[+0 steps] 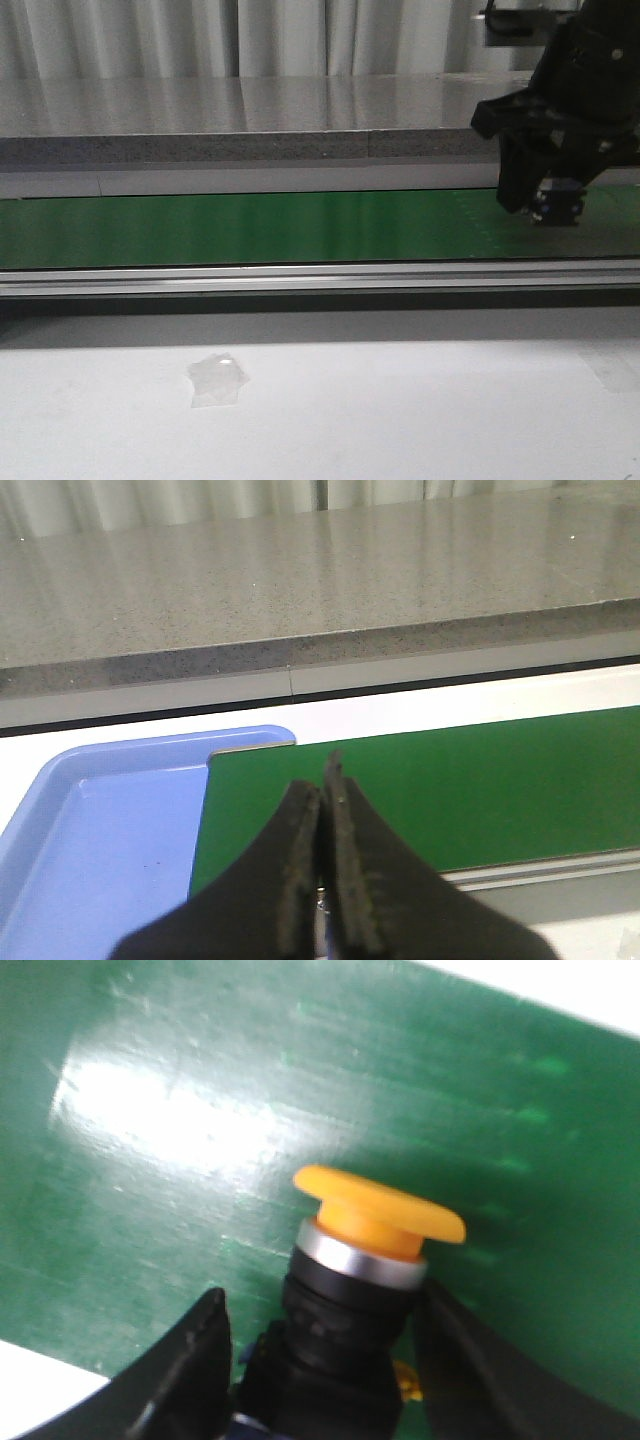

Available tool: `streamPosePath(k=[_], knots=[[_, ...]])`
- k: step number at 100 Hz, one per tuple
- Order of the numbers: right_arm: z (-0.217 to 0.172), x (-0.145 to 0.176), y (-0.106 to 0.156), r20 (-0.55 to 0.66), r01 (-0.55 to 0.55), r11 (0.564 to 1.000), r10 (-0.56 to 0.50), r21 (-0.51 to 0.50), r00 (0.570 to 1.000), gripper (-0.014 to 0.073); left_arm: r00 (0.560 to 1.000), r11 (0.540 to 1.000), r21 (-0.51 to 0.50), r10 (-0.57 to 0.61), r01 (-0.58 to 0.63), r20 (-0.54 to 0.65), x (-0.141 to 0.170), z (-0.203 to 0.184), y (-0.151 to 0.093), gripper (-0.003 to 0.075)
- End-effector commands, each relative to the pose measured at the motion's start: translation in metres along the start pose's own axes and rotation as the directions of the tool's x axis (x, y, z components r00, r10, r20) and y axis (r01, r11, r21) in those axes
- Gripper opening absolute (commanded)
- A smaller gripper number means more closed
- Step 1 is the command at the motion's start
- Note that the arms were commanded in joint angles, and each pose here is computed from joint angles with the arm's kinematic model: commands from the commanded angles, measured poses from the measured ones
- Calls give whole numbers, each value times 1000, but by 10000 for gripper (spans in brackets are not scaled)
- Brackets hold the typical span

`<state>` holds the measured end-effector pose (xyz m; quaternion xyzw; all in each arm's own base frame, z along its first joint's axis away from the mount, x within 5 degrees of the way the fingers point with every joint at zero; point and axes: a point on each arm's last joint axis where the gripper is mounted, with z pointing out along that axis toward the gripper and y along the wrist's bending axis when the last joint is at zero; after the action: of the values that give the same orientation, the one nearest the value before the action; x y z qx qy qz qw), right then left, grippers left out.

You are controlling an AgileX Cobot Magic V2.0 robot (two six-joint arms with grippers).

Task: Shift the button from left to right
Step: 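Lower the right gripper onto the button and close on it, then carry the button with the right gripper and drop it into the green bin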

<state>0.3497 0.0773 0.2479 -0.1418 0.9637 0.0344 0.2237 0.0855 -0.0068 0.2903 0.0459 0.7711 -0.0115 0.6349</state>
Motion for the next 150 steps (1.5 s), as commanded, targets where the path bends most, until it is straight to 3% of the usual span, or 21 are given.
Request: streamPosePath(k=[1,41,82,113,150], knots=[[-46,-16,-13,129,20,998,-28,65,991,198,994,1000,-11,-15,16,107,-16,-2,1,-20],[-104,-26,-108,197,-67,957,11,281,980,198,994,1000,-11,-15,16,107,-16,-2,1,-20],[-95,13,-204,179,-242,896,186,373,966,198,994,1000,-11,-15,16,107,-16,-2,1,-20],[-43,36,-245,83,-299,881,289,365,954,198,994,1000,-11,-15,16,107,-16,-2,1,-20],[-8,43,-253,34,-334,887,341,319,939,198,994,1000,-11,-15,16,107,-16,-2,1,-20]])
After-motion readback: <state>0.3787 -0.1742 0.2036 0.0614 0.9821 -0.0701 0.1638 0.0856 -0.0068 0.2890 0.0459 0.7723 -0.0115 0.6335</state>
